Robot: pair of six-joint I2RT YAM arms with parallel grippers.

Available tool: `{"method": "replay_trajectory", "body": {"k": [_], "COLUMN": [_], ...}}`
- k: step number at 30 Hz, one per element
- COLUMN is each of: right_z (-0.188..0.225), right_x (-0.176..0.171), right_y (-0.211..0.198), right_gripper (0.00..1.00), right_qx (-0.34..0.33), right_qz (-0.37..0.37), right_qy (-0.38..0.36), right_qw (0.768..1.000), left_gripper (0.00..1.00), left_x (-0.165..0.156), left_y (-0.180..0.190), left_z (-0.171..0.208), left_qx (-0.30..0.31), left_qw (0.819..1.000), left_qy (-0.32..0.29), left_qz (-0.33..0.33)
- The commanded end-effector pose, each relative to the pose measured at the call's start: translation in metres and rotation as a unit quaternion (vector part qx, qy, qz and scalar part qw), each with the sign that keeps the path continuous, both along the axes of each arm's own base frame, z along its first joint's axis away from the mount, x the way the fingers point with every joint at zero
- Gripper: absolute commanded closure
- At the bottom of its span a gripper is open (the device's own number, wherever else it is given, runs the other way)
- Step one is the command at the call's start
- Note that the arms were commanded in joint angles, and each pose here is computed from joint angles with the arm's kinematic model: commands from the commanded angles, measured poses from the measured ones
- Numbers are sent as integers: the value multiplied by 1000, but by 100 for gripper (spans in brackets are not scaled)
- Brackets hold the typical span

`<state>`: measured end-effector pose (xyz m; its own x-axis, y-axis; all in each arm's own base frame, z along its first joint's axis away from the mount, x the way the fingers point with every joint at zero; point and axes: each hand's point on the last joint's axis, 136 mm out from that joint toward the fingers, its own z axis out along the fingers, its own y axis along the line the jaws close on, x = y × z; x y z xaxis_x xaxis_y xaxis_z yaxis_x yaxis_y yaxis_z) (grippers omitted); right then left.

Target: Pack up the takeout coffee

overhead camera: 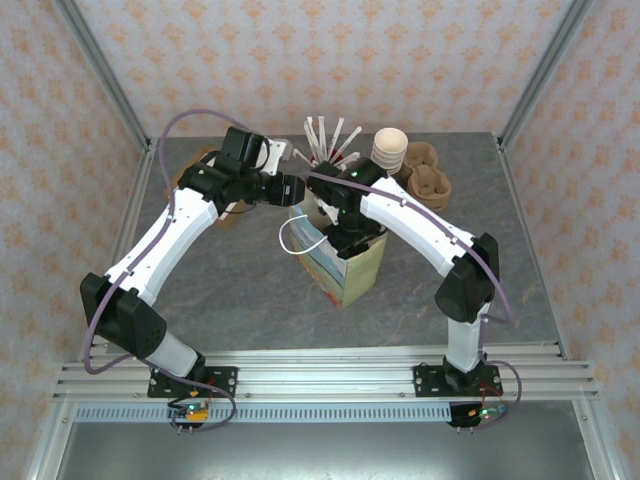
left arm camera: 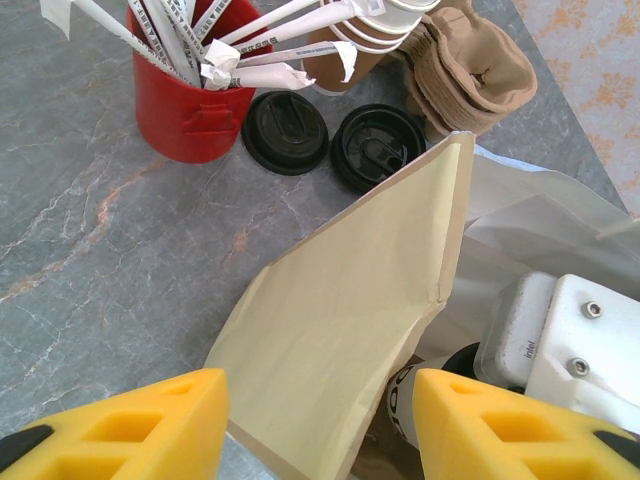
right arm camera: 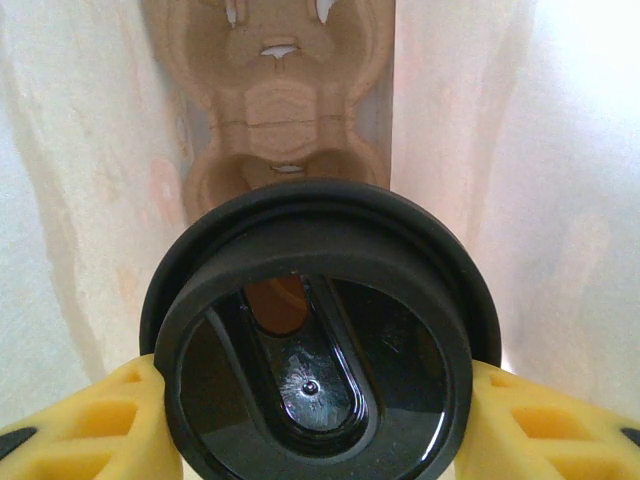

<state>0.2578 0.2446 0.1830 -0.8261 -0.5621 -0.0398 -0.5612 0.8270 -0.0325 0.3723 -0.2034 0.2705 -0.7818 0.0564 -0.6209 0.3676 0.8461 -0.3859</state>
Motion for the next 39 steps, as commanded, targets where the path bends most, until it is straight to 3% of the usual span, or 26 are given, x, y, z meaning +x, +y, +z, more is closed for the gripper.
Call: {"method": "replay_trajectory", "body": {"k": [1,39], "right_z": [-1,-9], "right_x": [1,-5], "right_y": [-3,-2], "right_gripper": [55,56], "right_qx": [-4,10], "right_qz": [5,3], "right_qy": [-2,16], "right_qw": [1000,1000], "left_gripper": [48,48], "left_x": [-3,-3], "left_y": [2,2], "left_z": [11,8], "left_qx": [4,5], "left_qw": [1000,1000], "left_qy": [-13,-11], "left_qz": [0,1]}}
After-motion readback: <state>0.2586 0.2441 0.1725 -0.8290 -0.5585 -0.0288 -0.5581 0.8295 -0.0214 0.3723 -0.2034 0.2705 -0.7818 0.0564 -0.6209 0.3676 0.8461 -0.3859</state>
